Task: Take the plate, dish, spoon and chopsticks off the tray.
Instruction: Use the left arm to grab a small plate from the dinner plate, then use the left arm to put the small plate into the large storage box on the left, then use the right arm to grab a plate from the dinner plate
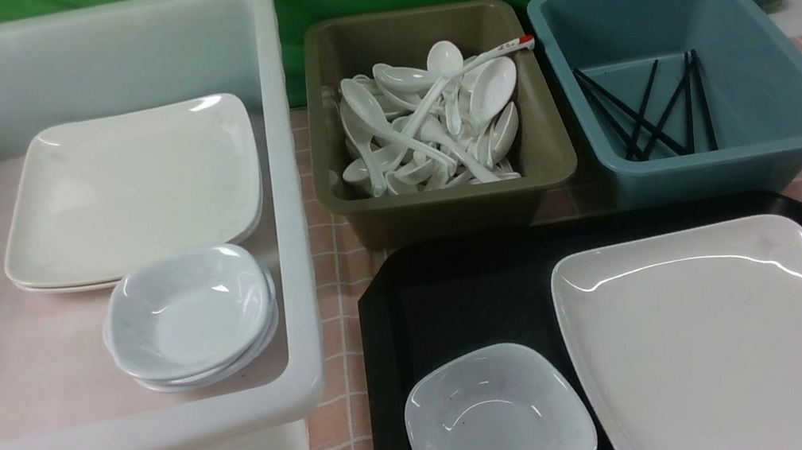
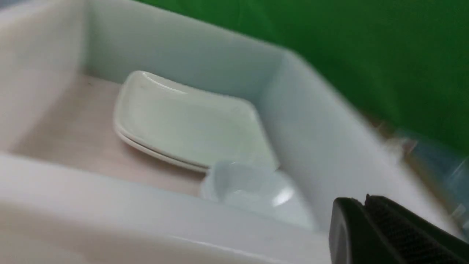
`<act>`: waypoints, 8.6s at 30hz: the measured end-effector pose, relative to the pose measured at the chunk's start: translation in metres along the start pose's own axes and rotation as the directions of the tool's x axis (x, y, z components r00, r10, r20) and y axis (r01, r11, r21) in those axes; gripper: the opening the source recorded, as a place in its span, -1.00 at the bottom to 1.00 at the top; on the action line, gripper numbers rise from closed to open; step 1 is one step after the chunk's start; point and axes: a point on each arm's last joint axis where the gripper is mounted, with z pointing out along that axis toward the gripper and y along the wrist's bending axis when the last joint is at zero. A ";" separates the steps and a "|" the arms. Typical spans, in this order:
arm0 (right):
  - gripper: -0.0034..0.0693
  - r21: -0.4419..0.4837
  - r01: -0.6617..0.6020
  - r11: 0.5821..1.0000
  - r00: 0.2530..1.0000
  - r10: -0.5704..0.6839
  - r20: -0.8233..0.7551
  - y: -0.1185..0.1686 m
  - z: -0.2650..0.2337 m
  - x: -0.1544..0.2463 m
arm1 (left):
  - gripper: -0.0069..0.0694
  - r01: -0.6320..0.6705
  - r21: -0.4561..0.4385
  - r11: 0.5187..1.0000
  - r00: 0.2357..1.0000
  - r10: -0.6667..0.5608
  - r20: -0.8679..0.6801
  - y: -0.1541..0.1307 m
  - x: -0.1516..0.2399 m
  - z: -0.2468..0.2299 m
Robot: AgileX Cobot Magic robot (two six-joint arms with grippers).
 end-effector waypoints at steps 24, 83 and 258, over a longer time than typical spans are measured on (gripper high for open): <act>-0.57 0.000 0.000 1.000 1.000 0.000 0.005 0.000 0.000 0.000 | -0.83 0.080 0.042 0.996 0.994 -0.076 -0.077 -0.106 -0.130 0.000; -0.54 -0.001 -0.004 1.000 0.998 0.004 -0.070 0.000 0.002 0.008 | 0.22 -0.328 0.751 0.573 -0.268 0.706 -0.655 -0.197 0.173 0.292; 0.36 0.494 -0.529 0.690 0.341 0.706 -0.621 -0.121 0.157 0.003 | -0.83 -0.296 0.381 0.876 0.144 0.436 -0.888 -0.120 -0.069 0.221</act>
